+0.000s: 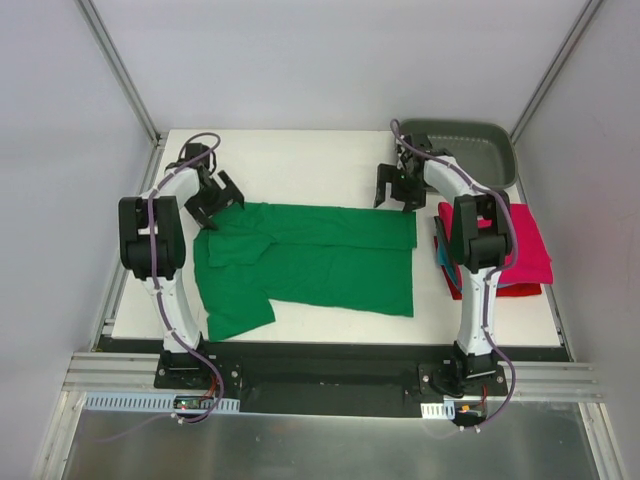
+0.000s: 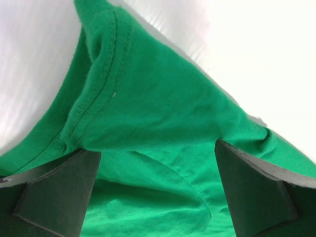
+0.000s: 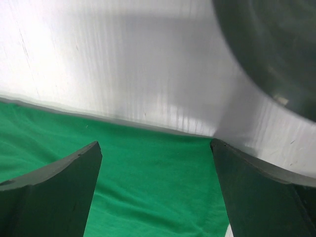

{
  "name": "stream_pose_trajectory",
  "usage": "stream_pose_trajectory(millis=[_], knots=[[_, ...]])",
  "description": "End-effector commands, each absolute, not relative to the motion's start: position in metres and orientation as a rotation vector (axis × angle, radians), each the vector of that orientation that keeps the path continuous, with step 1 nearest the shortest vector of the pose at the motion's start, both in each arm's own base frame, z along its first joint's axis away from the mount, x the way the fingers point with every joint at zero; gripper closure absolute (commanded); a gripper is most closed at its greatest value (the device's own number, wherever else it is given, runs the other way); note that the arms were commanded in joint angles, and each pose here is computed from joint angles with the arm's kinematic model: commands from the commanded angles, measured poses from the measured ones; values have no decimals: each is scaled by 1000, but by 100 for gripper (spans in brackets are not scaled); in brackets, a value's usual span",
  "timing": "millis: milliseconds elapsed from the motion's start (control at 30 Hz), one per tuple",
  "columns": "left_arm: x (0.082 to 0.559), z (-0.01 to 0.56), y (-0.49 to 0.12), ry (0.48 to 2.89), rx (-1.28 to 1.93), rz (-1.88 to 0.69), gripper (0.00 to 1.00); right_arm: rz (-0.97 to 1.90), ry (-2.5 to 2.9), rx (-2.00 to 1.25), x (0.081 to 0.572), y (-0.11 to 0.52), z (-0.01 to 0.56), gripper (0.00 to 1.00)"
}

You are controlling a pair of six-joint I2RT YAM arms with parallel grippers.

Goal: Fold and stack the t-shirts
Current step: Fold the flattened tshirt in 1/3 of the way, then grap the side of the flattened tshirt closest away from the robot with both arms

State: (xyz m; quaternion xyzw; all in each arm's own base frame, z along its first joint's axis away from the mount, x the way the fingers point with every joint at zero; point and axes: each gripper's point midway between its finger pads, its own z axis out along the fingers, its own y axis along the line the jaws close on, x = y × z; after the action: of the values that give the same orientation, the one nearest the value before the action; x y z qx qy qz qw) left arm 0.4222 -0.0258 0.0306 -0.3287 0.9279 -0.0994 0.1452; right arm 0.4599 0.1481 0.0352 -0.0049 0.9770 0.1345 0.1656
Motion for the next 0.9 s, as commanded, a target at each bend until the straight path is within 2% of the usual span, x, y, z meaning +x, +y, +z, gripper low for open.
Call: stream_pose_trajectory(millis=[0, 200, 300, 400, 567, 733, 867], knots=[[448, 20, -14, 2652, -969, -271, 1, 310, 2762, -54, 480, 137, 42, 4], [482, 46, -5, 2583, -942, -258, 1, 284, 2634, -173, 508, 141, 103, 4], [484, 81, -1, 2531, -889, -236, 1, 259, 2588, -233, 493, 150, 128, 4], [464, 120, 12, 2449, -880, -160, 1, 268, 2593, -215, 462, 160, 134, 4], [381, 132, 14, 2408, -980, -103, 1, 306, 2630, -188, 394, 176, 116, 4], [264, 75, 18, 2400, -1233, 15, 1, 407, 2610, -106, 333, 180, 97, 4], [213, 46, 2, 2407, -1349, -62, 1, 488, 2673, -97, 289, 182, 68, 4]])
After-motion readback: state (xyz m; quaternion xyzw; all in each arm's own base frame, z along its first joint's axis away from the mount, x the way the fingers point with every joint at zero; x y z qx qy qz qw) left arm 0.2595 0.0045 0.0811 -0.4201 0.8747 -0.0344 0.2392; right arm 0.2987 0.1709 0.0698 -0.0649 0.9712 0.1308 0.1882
